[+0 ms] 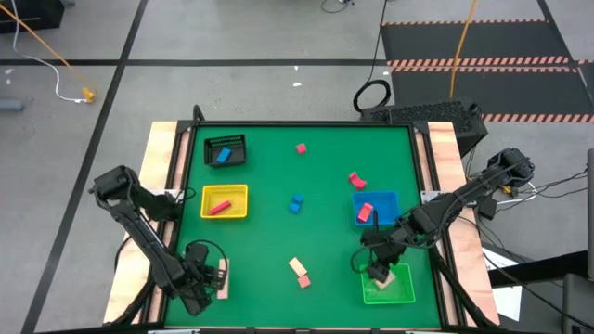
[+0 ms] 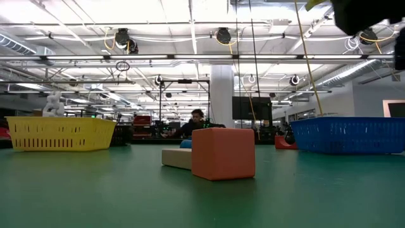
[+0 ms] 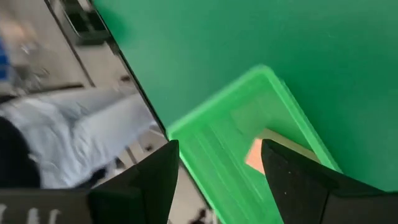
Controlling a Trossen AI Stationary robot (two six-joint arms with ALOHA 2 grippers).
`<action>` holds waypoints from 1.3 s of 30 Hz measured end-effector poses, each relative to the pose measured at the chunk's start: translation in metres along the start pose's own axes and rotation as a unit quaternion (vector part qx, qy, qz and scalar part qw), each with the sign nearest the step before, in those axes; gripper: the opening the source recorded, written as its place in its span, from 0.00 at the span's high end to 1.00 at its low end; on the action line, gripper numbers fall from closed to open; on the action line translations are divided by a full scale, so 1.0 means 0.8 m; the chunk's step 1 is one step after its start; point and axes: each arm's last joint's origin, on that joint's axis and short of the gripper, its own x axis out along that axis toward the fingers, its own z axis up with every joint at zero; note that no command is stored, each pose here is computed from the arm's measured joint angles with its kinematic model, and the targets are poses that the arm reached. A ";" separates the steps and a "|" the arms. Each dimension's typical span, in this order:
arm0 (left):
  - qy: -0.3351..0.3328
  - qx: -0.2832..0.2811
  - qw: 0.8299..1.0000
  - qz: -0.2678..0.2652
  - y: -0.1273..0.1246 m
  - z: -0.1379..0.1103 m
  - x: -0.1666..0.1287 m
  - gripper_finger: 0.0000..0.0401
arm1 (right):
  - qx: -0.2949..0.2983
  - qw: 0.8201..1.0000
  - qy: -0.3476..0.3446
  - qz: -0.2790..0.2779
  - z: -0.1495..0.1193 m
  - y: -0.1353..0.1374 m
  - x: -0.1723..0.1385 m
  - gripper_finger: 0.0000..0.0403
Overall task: Sort & place blocks by color
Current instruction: Put the left orange block into the blue bin
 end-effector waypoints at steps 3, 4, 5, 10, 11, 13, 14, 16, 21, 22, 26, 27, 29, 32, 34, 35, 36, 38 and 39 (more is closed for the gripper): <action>-0.015 0.019 0.999 -0.034 0.002 0.011 -0.016 0.67 | 0.018 0.999 -0.028 0.042 0.014 0.005 -0.012 0.46; -0.024 0.028 0.998 -0.048 0.003 0.015 -0.021 0.67 | 0.019 0.997 -0.040 0.060 0.020 0.007 -0.017 0.46; -0.034 0.038 0.997 -0.061 0.002 0.020 -0.026 0.67 | 0.019 0.995 -0.055 0.078 0.026 0.009 -0.023 0.46; -0.102 0.111 0.980 -0.130 -0.009 0.046 -0.044 0.67 | 0.029 0.974 -0.149 0.168 0.063 0.018 -0.048 0.46; -0.116 0.131 0.975 -0.138 -0.014 0.052 -0.045 0.67 | 0.036 0.969 -0.166 0.178 0.071 0.018 -0.052 0.46; -0.146 0.181 0.960 -0.155 -0.026 0.061 -0.047 0.67 | 0.055 0.959 -0.192 0.199 0.089 0.016 -0.057 0.46; -0.164 0.209 0.950 -0.162 -0.033 0.067 -0.048 0.67 | 0.067 0.956 -0.200 0.202 0.097 0.013 -0.059 0.46; -0.193 0.259 0.930 -0.176 -0.048 0.079 -0.050 0.67 | 0.091 0.953 -0.210 0.196 0.109 0.005 -0.060 0.46; -0.254 0.350 0.878 -0.205 -0.089 0.118 -0.057 0.67 | 0.108 0.941 -0.233 0.219 0.134 -0.001 -0.062 0.46; -0.266 0.361 0.869 -0.209 -0.097 0.128 -0.059 0.67 | 0.109 0.939 -0.233 0.229 0.138 0.000 -0.062 0.46; -0.317 0.381 0.836 -0.236 -0.125 0.169 -0.069 0.67 | 0.125 0.929 -0.242 0.249 0.153 0.000 -0.056 0.46; -0.328 0.383 0.828 -0.245 -0.131 0.179 -0.072 0.67 | 0.131 0.928 -0.242 0.250 0.156 -0.001 -0.053 0.46; -0.346 0.385 0.811 -0.272 -0.142 0.198 -0.079 0.67 | 0.147 0.926 -0.242 0.249 0.163 -0.004 -0.047 0.46; -0.363 0.396 0.789 -0.299 -0.151 0.218 -0.086 0.67 | 0.160 0.922 -0.254 0.244 0.173 -0.009 -0.039 0.46; -0.368 0.403 0.782 -0.300 -0.153 0.227 -0.088 0.67 | 0.154 0.918 -0.265 0.251 0.179 -0.009 -0.036 0.46; -0.367 0.404 0.783 -0.299 -0.153 0.231 -0.087 0.67 | 0.151 0.916 -0.275 0.251 0.182 -0.010 -0.035 0.46; -0.364 0.405 0.784 -0.299 -0.153 0.234 -0.087 0.67 | 0.146 0.913 -0.283 0.254 0.185 -0.010 -0.035 0.46; -0.358 0.406 0.788 -0.294 -0.152 0.239 -0.085 0.67 | 0.142 0.908 -0.300 0.257 0.190 -0.011 -0.035 0.46; -0.356 0.407 0.788 -0.294 -0.152 0.241 -0.085 0.67 | 0.138 0.905 -0.310 0.257 0.192 -0.011 -0.036 0.46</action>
